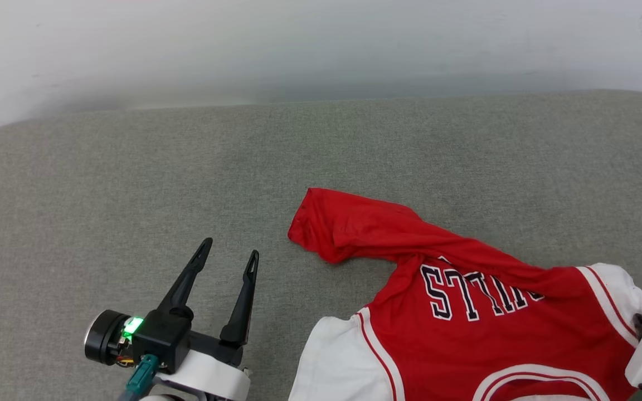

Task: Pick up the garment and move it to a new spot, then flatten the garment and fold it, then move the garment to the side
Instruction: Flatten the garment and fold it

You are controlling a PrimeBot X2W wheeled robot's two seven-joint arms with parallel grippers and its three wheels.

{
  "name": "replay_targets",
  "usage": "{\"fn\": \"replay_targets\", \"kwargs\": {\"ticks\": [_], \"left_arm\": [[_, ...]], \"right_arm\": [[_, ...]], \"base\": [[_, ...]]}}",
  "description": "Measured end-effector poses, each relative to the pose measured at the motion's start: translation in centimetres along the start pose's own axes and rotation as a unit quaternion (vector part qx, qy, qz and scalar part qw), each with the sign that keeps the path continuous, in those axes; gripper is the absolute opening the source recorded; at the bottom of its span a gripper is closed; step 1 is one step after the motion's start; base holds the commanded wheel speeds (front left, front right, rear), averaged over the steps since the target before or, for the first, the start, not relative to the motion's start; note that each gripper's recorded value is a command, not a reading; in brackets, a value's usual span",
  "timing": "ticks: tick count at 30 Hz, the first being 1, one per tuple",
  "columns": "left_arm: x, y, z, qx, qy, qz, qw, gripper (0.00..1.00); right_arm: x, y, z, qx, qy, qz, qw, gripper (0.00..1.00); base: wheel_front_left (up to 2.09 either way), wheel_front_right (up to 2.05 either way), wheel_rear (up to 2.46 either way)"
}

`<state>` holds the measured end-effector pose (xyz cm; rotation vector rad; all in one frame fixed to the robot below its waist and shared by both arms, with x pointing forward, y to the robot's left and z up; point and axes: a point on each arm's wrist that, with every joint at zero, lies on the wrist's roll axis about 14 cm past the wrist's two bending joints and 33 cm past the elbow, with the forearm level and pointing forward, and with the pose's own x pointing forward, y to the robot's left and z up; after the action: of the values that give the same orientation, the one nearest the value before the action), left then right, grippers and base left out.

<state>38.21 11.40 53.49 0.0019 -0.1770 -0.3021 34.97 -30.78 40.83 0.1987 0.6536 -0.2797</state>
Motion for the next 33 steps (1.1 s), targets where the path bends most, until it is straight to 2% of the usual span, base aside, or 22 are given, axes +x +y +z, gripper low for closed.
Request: {"fn": "replay_targets", "kwargs": {"ticks": [4,8,12,17,20,24,29,33], "left_arm": [[-0.2,0.3,0.1,0.000,-0.002,0.006,1.000,1.00],[-0.3,0.7,0.5,-0.002,-0.007,0.014,1.000,1.00],[-0.6,0.9,1.2,-0.028,-0.018,0.026,0.999,1.00],[-0.7,1.0,2.3,-0.031,-0.035,0.027,0.999,1.00],[-0.8,0.7,2.5,-0.043,-0.039,0.024,0.998,1.00],[-0.9,-0.6,1.6,-0.050,-0.024,0.003,0.998,1.00],[-0.4,-3.3,-0.6,-0.053,0.059,-0.054,0.995,1.00],[-0.6,-6.4,-3.1,-0.063,0.160,-0.116,0.978,1.00]], "right_arm": [[0.5,1.3,0.6,-0.035,-0.031,0.012,0.999,1.00],[0.0,2.4,3.9,-0.060,-0.105,0.027,0.992,1.00],[-1.3,3.9,7.2,-0.075,-0.186,0.050,0.978,1.00],[-4.0,5.3,10.4,-0.070,-0.278,0.071,0.955,1.00],[-5.5,6.4,11.2,-0.074,-0.316,0.083,0.942,1.00],[-6.6,6.6,11.6,-0.063,-0.341,0.079,0.935,1.00],[-6.9,7.1,11.5,-0.066,-0.344,0.078,0.933,1.00],[-6.5,6.8,11.4,-0.068,-0.338,0.068,0.936,1.00]], "base": [[0.00,0.00,0.00],[0.00,0.00,0.00],[0.00,0.00,0.00],[0.00,0.00,0.00],[0.00,0.00,0.00],[0.00,0.00,0.00],[0.00,0.00,0.00],[0.00,0.00,0.00]]}}
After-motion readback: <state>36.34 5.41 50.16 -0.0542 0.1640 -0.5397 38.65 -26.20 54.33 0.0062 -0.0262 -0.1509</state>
